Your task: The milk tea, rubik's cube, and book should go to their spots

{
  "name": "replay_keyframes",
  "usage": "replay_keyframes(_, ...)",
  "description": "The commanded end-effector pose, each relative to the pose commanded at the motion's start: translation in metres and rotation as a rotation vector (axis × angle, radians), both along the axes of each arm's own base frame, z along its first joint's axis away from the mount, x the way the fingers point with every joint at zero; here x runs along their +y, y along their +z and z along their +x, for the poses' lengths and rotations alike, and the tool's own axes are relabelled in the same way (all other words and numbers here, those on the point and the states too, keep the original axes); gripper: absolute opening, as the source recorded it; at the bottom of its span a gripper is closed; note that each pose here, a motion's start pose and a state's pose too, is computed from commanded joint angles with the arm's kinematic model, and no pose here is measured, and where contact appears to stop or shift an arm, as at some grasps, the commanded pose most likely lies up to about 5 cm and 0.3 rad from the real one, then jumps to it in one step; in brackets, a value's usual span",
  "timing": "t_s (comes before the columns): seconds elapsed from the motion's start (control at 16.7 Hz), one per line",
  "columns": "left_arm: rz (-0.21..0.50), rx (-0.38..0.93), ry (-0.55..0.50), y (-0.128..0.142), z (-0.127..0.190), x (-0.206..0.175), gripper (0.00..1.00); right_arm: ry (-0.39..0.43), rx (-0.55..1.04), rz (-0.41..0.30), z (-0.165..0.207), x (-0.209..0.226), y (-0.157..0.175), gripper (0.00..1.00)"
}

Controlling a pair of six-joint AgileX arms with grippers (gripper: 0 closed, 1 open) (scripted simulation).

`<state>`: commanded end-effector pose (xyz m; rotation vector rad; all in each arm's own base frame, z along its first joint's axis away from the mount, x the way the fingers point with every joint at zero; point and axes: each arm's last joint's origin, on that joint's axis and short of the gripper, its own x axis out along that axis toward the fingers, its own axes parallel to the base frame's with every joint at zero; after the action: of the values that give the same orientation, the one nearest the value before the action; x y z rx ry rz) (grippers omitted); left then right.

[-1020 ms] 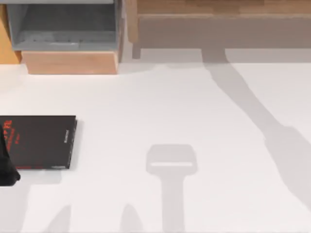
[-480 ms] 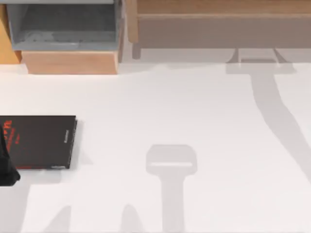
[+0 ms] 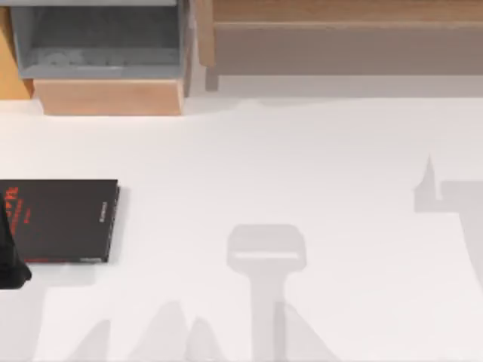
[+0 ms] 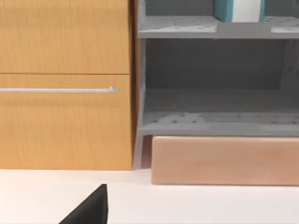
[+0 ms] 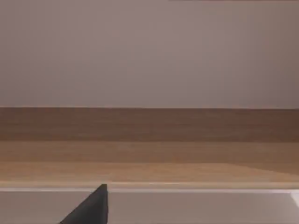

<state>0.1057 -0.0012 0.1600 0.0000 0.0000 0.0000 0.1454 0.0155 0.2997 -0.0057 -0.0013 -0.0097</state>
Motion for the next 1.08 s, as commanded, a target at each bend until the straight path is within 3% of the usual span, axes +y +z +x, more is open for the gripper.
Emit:
replay_keyframes(0.3, 0.0, 0.0, 0.0, 0.0, 0.0, 0.0, 1.0, 0.006, 0.001, 0.004, -0.035, -0.013, -0.089, 1.0)
replay_keyframes(0.48, 0.0, 0.0, 0.0, 0.0, 0.0, 0.0, 1.0, 0.008, 0.001, 0.005, -0.039, -0.016, -0.126, 1.0)
replay_keyframes(1.08, -0.001, -0.009, 0.001, 0.004, 0.0, 0.0, 1.0, 0.01, 0.001, 0.006, -0.04, -0.017, -0.14, 1.0)
